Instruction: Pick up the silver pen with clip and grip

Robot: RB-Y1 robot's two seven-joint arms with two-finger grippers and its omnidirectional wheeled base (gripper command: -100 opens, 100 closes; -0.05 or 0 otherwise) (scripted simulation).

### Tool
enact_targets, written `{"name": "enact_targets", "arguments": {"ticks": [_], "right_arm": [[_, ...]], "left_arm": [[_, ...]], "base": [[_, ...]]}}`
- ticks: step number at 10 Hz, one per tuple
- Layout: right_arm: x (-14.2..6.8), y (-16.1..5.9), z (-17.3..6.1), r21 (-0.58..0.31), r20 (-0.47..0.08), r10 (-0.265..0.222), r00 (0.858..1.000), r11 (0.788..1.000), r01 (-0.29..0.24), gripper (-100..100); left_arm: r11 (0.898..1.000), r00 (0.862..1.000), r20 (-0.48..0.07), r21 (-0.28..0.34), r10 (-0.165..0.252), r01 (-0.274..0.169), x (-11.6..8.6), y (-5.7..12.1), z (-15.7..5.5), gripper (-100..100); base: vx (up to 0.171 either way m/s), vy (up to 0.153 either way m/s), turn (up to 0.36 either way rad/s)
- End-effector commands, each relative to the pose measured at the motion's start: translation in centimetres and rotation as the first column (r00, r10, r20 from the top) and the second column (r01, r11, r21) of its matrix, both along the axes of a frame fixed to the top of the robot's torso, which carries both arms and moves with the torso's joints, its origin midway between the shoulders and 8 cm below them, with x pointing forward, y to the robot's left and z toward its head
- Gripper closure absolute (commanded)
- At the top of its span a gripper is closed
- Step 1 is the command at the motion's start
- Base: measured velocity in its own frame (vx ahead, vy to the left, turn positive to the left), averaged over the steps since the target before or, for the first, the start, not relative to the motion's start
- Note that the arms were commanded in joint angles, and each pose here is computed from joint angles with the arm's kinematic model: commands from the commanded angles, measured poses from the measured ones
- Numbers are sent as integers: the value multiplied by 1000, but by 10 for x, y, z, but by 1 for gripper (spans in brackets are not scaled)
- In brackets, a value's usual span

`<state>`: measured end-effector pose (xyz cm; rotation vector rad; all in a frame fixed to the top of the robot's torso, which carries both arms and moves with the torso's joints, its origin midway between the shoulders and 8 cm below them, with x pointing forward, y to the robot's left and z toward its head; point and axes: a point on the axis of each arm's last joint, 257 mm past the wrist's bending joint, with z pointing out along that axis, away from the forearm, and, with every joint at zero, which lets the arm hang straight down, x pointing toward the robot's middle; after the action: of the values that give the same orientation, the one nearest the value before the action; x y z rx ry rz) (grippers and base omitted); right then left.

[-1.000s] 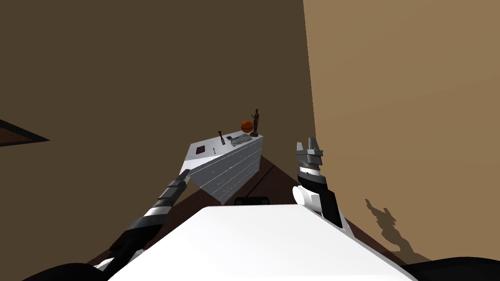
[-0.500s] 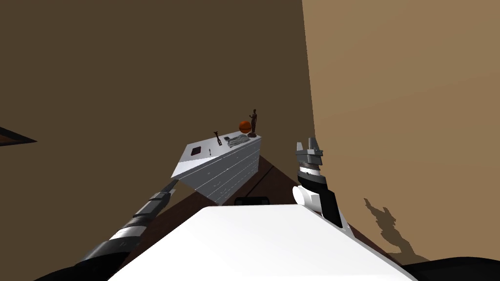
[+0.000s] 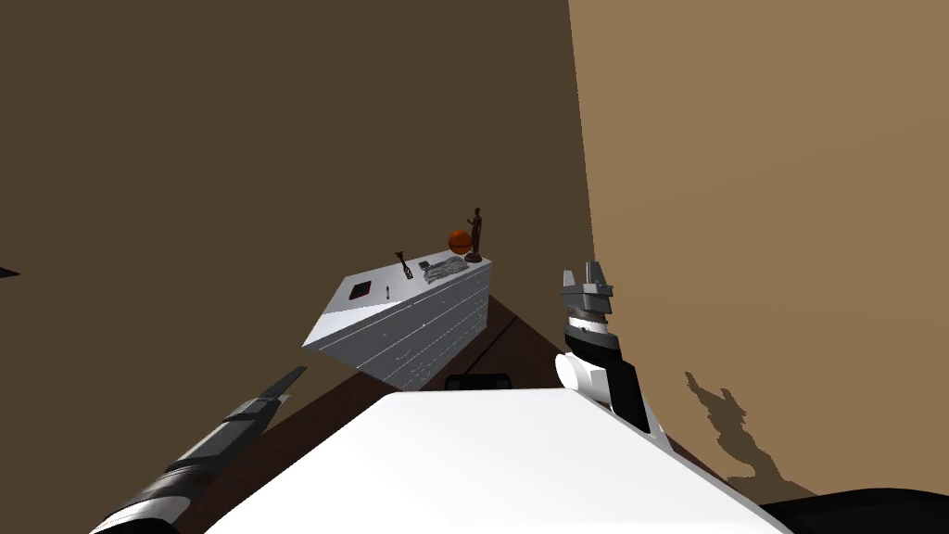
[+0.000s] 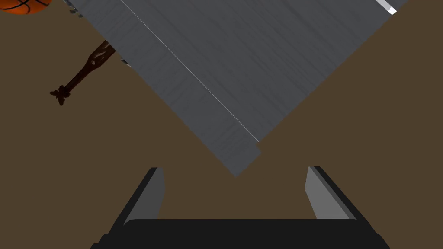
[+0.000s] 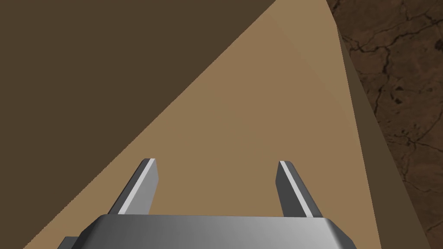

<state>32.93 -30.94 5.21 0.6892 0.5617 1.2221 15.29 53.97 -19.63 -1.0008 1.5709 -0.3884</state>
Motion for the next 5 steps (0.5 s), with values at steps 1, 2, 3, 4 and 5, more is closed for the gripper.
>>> {"name": "enact_targets", "arguments": {"ticks": [1, 2, 3, 4, 5], "right_arm": [[0, 0, 0, 0, 0, 0, 1000, 1000, 0, 0], [0, 0, 0, 0, 0, 0, 1000, 1000, 0, 0], [0, 0, 0, 0, 0, 0, 1000, 1000, 0, 0], [0, 0, 0, 0, 0, 0, 1000, 1000, 0, 0], [0, 0, 0, 0, 0, 0, 1000, 1000, 0, 0]], "left_arm": [[999, 998, -65, 28, 26, -24, -21, 19, 0, -100], [999, 996, -86, 29, 34, -31, -29, 20, -3, -100], [998, 990, -132, 52, 52, -46, -45, 36, 0, -100], [997, 986, -152, 53, 60, -52, -53, 37, -2, -100], [995, 978, -196, 75, 78, -64, -68, 51, 2, -100]], "base": [[55, -97, -38], [42, -75, -13], [63, -91, -59], [63, -78, -21], [67, -82, -53]]}}
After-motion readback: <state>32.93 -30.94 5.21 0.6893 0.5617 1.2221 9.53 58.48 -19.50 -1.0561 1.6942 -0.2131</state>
